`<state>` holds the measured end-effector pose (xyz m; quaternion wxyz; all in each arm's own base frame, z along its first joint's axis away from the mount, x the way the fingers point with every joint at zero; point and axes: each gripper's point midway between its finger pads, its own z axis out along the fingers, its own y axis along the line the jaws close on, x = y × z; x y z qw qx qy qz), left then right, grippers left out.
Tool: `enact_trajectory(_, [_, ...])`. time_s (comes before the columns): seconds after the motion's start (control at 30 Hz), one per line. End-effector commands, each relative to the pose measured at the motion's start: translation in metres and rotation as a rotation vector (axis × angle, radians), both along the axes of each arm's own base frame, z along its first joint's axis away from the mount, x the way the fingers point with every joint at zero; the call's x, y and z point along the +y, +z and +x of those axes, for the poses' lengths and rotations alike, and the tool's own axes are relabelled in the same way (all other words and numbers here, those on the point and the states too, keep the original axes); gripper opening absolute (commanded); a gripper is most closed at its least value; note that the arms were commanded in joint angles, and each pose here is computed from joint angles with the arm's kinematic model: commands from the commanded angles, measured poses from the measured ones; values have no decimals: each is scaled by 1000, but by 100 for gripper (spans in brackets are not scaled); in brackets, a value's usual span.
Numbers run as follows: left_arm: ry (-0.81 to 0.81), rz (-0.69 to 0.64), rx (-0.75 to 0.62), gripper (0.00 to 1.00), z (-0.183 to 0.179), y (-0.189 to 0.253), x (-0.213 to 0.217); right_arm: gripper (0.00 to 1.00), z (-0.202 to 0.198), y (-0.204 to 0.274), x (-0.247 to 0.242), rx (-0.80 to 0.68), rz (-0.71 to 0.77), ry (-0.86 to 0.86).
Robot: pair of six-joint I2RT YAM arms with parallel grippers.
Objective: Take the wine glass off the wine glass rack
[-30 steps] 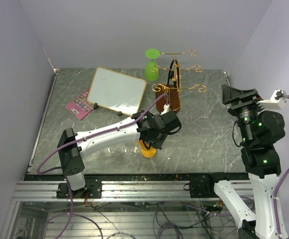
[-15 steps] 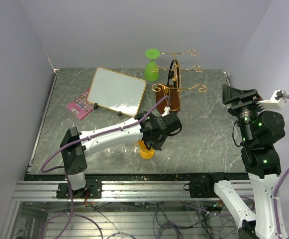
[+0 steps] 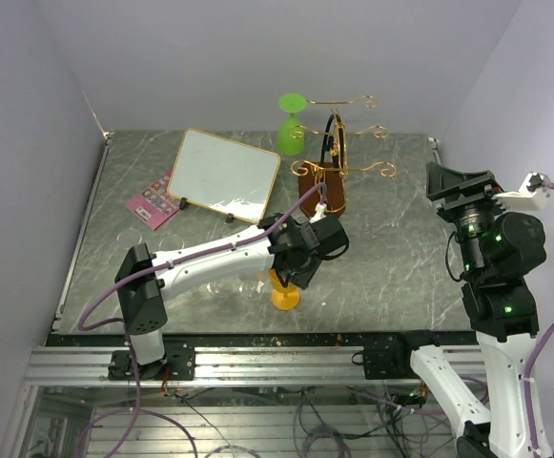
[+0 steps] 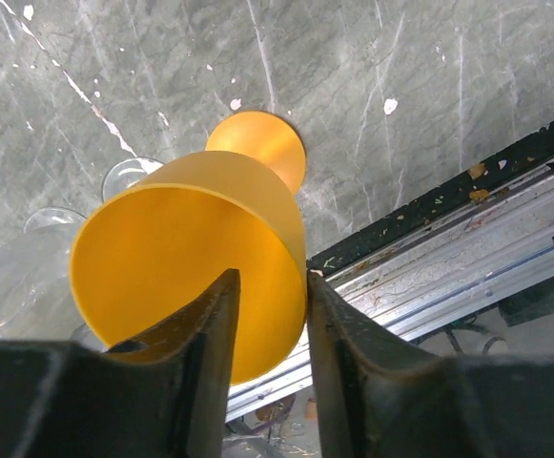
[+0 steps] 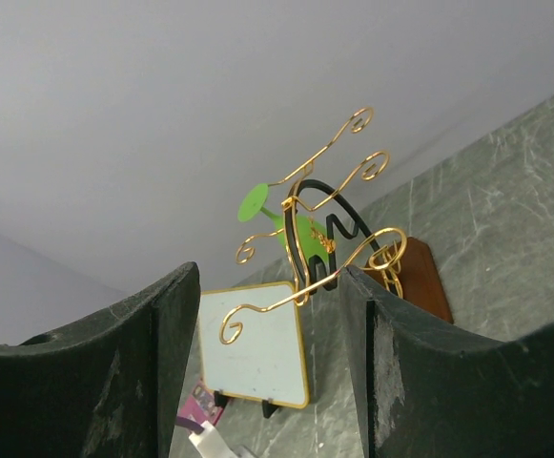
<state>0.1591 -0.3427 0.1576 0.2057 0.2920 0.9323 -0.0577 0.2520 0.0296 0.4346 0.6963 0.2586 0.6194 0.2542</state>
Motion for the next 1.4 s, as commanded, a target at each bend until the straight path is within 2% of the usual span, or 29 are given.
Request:
enact_trajectory(0.0, [-8,-78,-79,47,10,38,-5,59,-1,1,-4,-6,-27,-23])
enact_trajectory(0.17, [-4,-178,-150,55,17,78,-7,61,2,-10,-8,37,-64,-39])
enact_trajectory(0.4, [32,-402,-177,70,35,122,0,83,7,-25,-11,105,-90,-55])
enact_trajectory(0.47, [33,-476,-208,74,36,141,3,87,10,-28,-12,127,-88,-65])
enact_trajectory(0.57, [32,-566,-279,84,38,171,11,99,19,-32,-14,154,-106,-77])
enact_trajectory(0.7, [52,-633,-350,90,38,197,26,100,38,-37,-20,183,-191,-110])
enact_trajectory(0.83, [114,-684,-422,93,40,217,48,100,65,-28,-8,201,-253,-49])
enact_trajectory(1.1, [202,-760,-510,96,35,240,88,100,135,-3,63,133,-242,263])
enact_trajectory(1.37, [218,-760,-496,96,30,235,98,95,192,-15,152,198,-285,365])
